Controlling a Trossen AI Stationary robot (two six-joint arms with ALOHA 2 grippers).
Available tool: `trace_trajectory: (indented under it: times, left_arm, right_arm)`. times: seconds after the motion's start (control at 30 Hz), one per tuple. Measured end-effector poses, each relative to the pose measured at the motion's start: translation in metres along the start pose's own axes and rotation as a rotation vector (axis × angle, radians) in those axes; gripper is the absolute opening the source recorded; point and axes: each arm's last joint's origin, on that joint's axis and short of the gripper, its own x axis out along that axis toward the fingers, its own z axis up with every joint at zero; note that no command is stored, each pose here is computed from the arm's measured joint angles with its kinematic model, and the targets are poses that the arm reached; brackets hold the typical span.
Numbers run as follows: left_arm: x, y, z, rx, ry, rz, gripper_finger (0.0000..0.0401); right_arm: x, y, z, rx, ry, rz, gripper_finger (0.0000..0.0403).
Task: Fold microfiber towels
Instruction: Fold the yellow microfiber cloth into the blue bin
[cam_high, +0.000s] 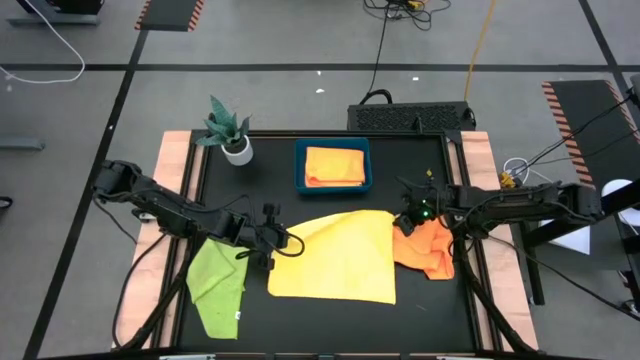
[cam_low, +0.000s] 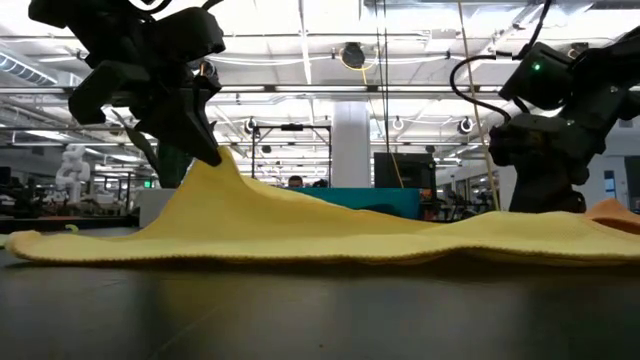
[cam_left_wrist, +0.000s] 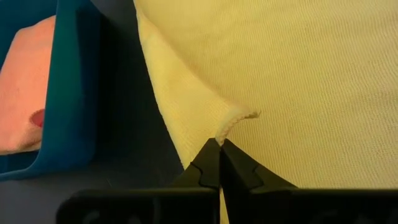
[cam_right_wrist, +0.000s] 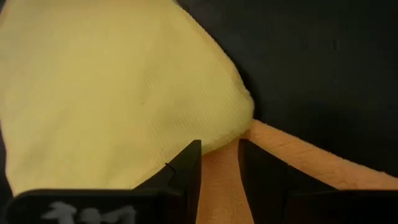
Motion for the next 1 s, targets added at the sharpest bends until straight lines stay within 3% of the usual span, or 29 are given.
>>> trace_trajectory:
  times: [0.4, 0.7, 0.83, 1.0]
  left_arm:
    - [-0.004, -0.01, 0.004, 0.008, -0.042, -0.023, 0.0003]
    - [-0.005, -0.014, 0.004, 0.017, -0.046, -0.031, 0.0002]
    - [-0.005, -0.014, 0.004, 0.013, -0.045, -0.031, 0.0002]
    - [-0.005, -0.014, 0.004, 0.026, -0.048, -0.03, 0.0003]
  right_arm:
    - [-0.001, -0.001, 0.009, -0.024, -0.073, 0.024, 0.018]
    - [-0.005, 0.014, 0.022, -0.123, -0.175, 0.225, 0.0205]
    - [-0.005, 0.006, 0.023, -0.185, -0.197, 0.133, 0.0204]
    - [0.002, -0.013, 0.026, -0.154, -0.114, 0.075, 0.0205]
